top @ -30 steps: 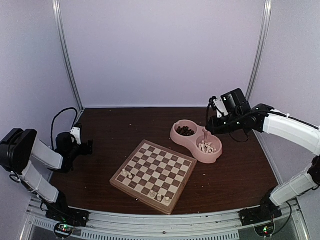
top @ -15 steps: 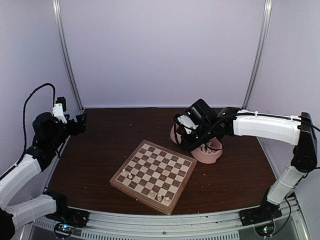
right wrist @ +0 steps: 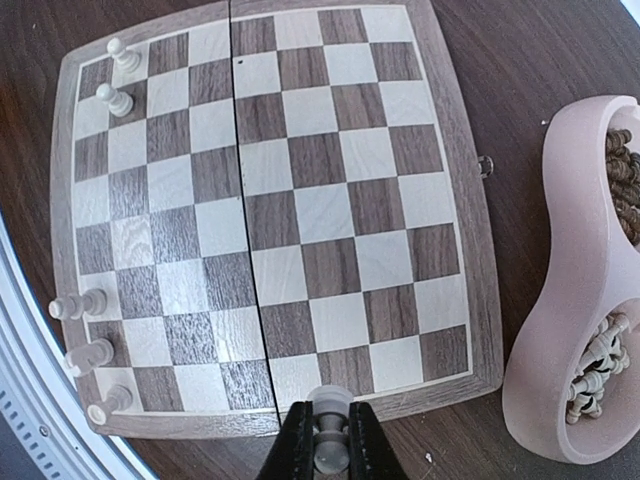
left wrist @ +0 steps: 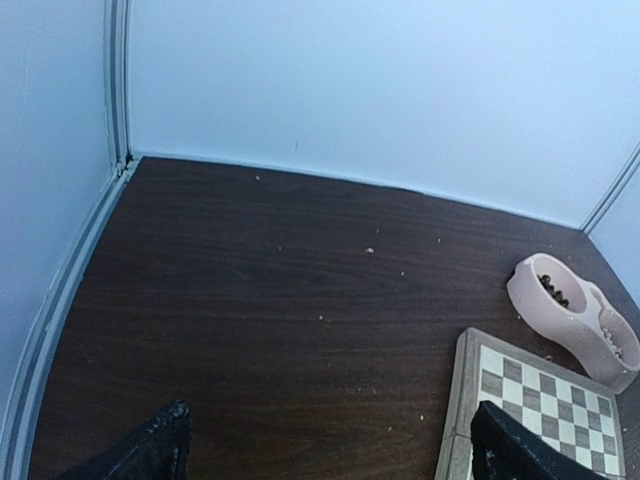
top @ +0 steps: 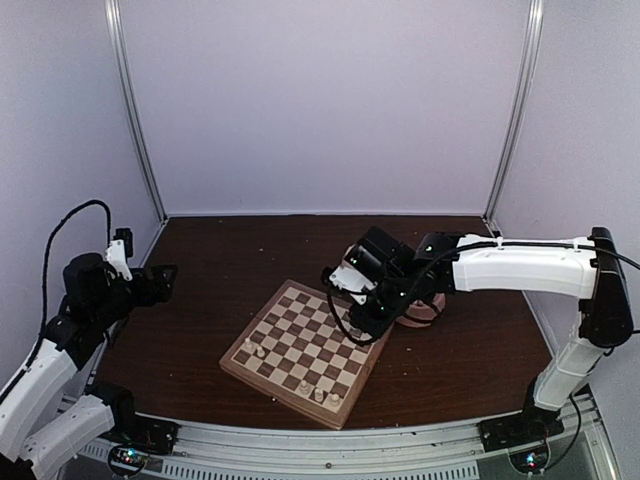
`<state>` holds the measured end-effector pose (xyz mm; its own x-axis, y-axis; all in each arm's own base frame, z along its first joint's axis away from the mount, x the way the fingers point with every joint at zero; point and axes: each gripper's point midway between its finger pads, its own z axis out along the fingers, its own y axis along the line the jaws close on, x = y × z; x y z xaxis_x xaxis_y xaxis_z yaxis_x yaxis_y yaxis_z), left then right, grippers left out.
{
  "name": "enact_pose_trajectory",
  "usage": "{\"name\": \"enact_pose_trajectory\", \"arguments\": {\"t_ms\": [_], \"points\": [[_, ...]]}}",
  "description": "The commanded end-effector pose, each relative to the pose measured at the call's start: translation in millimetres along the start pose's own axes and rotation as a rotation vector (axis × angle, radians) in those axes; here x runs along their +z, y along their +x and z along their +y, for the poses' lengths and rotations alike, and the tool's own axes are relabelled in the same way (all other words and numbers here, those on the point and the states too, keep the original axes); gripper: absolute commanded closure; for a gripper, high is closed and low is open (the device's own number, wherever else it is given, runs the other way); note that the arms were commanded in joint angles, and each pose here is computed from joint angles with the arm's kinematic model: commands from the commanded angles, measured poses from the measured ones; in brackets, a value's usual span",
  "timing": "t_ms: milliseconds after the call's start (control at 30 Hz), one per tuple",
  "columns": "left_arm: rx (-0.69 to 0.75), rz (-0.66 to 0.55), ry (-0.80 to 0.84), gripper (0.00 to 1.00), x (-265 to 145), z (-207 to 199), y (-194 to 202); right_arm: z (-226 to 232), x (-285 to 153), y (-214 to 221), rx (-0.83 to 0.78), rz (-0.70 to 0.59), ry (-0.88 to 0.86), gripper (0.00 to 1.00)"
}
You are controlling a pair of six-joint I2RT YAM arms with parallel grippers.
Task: Set up the chess pieces on the board
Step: Place the pawn on the chessboard.
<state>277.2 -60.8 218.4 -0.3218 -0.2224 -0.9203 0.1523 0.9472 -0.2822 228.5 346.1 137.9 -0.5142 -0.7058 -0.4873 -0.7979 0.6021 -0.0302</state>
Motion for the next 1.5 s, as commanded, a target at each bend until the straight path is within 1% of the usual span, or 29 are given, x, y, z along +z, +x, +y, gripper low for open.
{"name": "enact_pose_trajectory", "arguments": {"t_ms": [0,67,100,200,300,433,600,767,933,1033,1467], "points": [[-0.011,0.04,-0.009,0.02,8.1,5.3,20.0,12.3,6.6,14.9,-0.083,0.026,-0.002,1.0],[-0.039,0.06,-0.119,0.02,9.0,25.0,26.1,17.3,11.2,15.9,-0.094,0.006,-0.012,1.0],[-0.052,0.057,-0.149,0.02,9.9,30.6,27.3,18.8,14.1,19.0,-0.095,0.01,-0.02,1.0],[-0.065,0.052,-0.168,0.02,16.4,37.7,38.7,27.0,19.5,24.3,-0.148,0.021,-0.051,1.0],[-0.137,0.053,-0.237,0.02,18.7,51.4,48.7,31.1,24.0,30.6,-0.185,0.03,-0.054,1.0],[-0.11,0.078,-0.179,0.02,23.3,39.7,44.6,38.1,24.2,32.2,-0.207,0.029,-0.084,1.0],[-0.106,0.061,-0.173,0.02,19.7,38.0,39.6,52.2,30.0,38.6,-0.255,0.046,-0.138,1.0],[-0.101,0.038,-0.136,0.02,14.9,31.5,35.2,50.9,41.6,49.9,-0.267,0.127,-0.125,1.0],[-0.104,0.038,-0.125,0.02,15.2,29.5,34.4,43.5,47.5,54.5,-0.272,0.176,-0.066,1.0],[-0.106,0.046,-0.111,0.02,17.8,27.1,35.2,41.6,51.5,53.4,-0.269,0.18,-0.05,1.0],[-0.106,0.055,-0.092,0.02,20.0,23.4,35.2,53.1,52.4,50.5,-0.275,0.162,-0.099,1.0]]}}
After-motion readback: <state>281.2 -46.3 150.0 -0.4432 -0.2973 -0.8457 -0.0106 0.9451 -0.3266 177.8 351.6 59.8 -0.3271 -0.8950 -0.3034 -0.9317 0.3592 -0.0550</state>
